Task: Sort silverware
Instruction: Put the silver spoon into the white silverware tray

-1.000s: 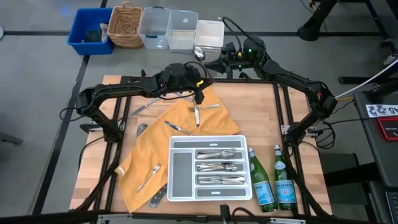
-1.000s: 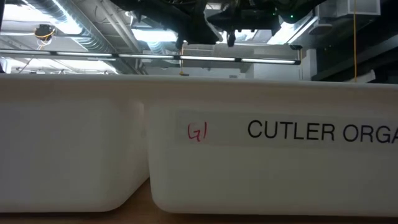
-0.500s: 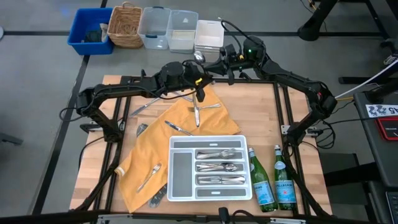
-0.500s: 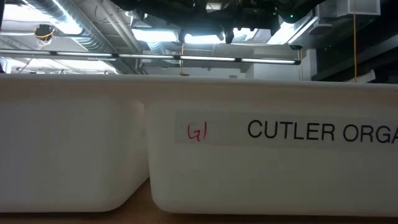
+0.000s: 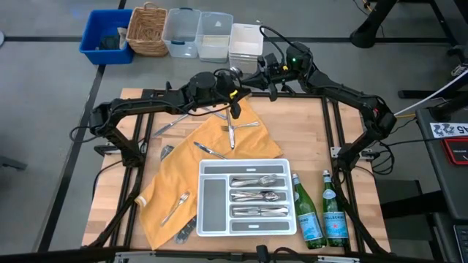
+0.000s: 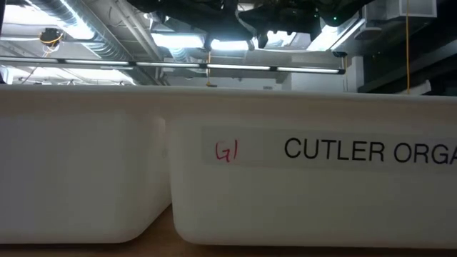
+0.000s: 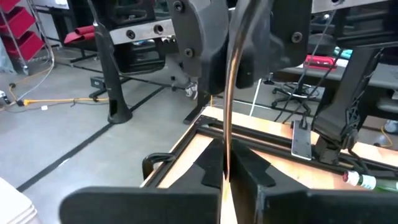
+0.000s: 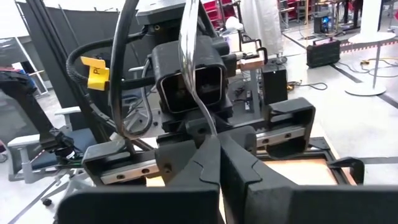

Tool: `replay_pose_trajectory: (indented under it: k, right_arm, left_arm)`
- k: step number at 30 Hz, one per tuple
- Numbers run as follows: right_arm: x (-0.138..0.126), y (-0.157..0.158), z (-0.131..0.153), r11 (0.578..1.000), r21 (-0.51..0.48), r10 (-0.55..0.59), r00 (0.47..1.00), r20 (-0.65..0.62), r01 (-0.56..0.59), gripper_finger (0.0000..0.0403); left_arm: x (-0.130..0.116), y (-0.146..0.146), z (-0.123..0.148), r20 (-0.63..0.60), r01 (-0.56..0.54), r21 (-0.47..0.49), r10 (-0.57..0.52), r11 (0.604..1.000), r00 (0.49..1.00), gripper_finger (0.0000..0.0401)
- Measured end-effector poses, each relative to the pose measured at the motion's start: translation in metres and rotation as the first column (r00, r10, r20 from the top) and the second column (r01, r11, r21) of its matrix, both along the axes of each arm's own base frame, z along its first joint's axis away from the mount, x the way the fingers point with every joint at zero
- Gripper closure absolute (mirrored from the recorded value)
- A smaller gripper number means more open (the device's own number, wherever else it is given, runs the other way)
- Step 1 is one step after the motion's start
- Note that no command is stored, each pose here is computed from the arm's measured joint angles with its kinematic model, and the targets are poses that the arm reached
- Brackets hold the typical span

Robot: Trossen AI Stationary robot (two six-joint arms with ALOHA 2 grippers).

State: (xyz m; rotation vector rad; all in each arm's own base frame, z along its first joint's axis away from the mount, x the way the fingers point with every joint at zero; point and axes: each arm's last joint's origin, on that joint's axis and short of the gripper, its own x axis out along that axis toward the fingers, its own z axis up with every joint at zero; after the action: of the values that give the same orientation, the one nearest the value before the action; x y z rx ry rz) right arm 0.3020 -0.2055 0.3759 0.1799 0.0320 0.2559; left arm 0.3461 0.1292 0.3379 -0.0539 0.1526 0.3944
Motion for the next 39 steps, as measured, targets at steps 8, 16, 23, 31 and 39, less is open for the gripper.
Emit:
replay_pose_trajectory:
  k: [8,16,23,31,39]
  right_arm:
    - [0.0,0.0,0.0,1.0,0.013,-0.003,1.0,-0.006,0.003,0.0402]
    - [0.0,0.0,-0.001,1.0,0.026,-0.008,1.0,-0.017,0.009,0.034]
    - [-0.003,-0.005,-0.003,0.999,0.036,-0.024,0.999,-0.03,0.025,0.0272]
    - [-0.03,-0.027,-0.007,0.994,0.109,-0.005,0.995,-0.099,0.015,0.0267]
    - [-0.06,-0.046,-0.029,0.942,0.333,0.059,0.965,-0.254,0.03,0.0267]
  left_arm:
    - [0.001,-0.003,0.0,0.005,0.004,-0.016,-0.004,1.0,1.0,0.0399]
    - [0.001,-0.004,-0.003,-0.022,0.004,-0.033,-0.005,0.999,1.0,0.04]
    - [0.001,-0.01,-0.011,-0.097,0.021,-0.061,-0.026,0.998,0.995,0.0401]
    - [0.005,-0.034,-0.02,-0.194,0.085,-0.089,-0.101,0.992,0.976,0.0401]
    - [0.008,-0.063,-0.029,-0.278,0.196,-0.142,-0.23,0.97,0.933,0.0401]
